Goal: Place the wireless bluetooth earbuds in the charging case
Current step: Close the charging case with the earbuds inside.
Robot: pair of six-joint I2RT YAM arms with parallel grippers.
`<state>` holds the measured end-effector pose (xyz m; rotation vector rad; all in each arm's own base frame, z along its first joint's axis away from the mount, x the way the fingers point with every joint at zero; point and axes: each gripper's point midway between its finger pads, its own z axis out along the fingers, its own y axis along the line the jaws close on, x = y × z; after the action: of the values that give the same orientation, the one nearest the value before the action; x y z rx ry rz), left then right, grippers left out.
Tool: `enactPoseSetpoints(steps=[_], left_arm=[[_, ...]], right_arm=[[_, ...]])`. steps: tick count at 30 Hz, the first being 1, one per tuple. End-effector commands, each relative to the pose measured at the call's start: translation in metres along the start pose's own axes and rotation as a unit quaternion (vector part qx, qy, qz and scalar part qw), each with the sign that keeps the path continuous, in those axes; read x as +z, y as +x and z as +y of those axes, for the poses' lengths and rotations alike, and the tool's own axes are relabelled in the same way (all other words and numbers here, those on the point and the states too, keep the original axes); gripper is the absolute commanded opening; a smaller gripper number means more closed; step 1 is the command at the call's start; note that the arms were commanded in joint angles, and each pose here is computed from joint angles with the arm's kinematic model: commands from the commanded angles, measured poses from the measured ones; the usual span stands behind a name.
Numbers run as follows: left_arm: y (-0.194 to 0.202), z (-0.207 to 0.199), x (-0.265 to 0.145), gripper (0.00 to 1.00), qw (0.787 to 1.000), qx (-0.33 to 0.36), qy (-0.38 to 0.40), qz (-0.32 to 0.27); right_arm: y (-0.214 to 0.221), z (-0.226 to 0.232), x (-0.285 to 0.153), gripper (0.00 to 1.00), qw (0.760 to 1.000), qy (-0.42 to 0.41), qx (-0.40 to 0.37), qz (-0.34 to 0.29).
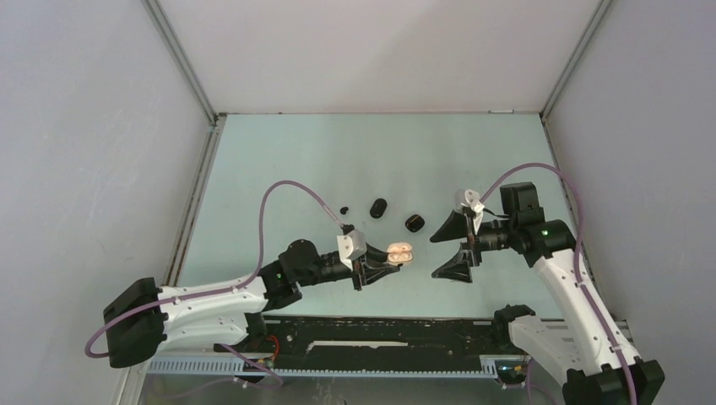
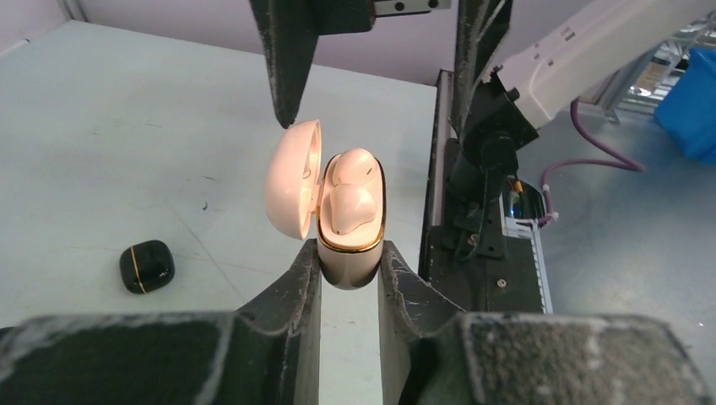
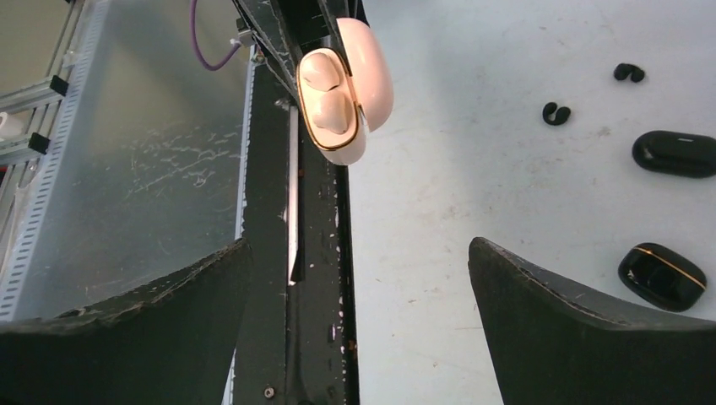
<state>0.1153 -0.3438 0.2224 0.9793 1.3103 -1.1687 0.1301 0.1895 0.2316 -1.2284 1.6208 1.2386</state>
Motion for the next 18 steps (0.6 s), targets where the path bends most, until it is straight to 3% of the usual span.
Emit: enactPoseSetpoints(steps=[1,18], left_arm=[[-0.008,-0.012,0.004,0.0,0.999,0.022,0.038,-0.004],[0.007,-0.005,0.04,0.0,0.999,-0.023,0.041,0.023]], right_arm=[[0.006,0.009,0.005,1.0,0.999,-0.039,-0.026,0.0],[0.025,0.026,0.024,1.0,0.994,-0.094,-0.033,0.042]])
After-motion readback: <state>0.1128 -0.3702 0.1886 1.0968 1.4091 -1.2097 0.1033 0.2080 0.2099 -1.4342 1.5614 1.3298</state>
